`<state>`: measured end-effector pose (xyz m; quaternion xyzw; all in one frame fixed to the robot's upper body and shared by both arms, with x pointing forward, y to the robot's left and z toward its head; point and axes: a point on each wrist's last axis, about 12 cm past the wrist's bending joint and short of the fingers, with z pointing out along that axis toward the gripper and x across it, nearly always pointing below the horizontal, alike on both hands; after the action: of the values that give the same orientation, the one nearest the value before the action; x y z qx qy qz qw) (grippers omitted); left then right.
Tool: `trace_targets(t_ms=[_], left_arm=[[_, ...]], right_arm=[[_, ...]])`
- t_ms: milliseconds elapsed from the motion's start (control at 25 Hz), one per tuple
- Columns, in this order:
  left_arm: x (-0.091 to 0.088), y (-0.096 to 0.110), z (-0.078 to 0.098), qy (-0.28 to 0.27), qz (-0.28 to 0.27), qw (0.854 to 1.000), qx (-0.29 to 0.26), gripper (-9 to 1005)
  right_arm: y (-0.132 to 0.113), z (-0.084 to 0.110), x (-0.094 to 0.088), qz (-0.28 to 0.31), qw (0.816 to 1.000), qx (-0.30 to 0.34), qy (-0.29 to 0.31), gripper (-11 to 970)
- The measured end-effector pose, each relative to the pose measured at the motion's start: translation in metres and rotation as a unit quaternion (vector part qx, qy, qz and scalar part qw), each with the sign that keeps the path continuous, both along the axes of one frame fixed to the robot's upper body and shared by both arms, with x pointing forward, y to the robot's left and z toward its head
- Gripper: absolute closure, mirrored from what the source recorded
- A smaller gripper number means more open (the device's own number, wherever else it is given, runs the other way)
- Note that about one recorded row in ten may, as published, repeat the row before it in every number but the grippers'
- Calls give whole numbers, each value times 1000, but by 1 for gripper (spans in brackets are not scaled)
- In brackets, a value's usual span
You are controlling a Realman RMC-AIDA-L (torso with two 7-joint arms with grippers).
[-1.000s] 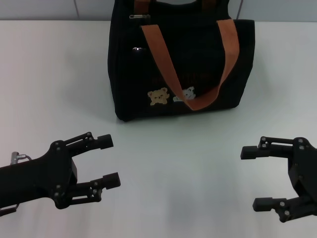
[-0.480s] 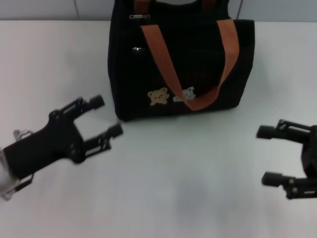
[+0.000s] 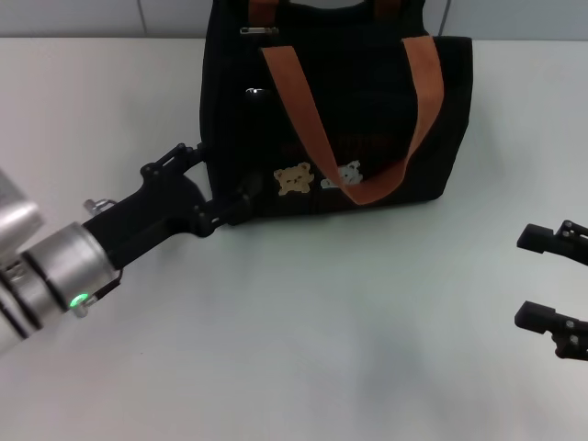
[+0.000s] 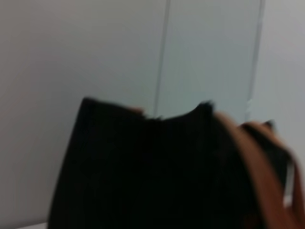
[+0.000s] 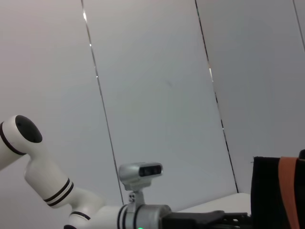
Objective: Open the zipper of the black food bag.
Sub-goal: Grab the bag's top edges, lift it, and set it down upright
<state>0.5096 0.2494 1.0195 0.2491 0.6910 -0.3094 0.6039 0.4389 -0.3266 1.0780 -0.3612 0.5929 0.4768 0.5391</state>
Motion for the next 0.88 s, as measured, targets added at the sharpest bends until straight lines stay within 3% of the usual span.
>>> trace_targets(t_ms=[280,720,840,880], left_arm=[[10,-10,-8,12,40,999,26,177],[5,-9,-7,3,32,999,19,616],[4,-10,-7,-8,28,999,26,849],[3,-10,-6,-17,25,999,30,851]], right_arm=[[-1,-2,-4,-4,1000,1,4,115],[-1,-2,-5,-5,1000,2,5,115],[-1,-2,-5,-5,1000,2,5,115],[-1,-2,-5,-5,1000,2,5,115]])
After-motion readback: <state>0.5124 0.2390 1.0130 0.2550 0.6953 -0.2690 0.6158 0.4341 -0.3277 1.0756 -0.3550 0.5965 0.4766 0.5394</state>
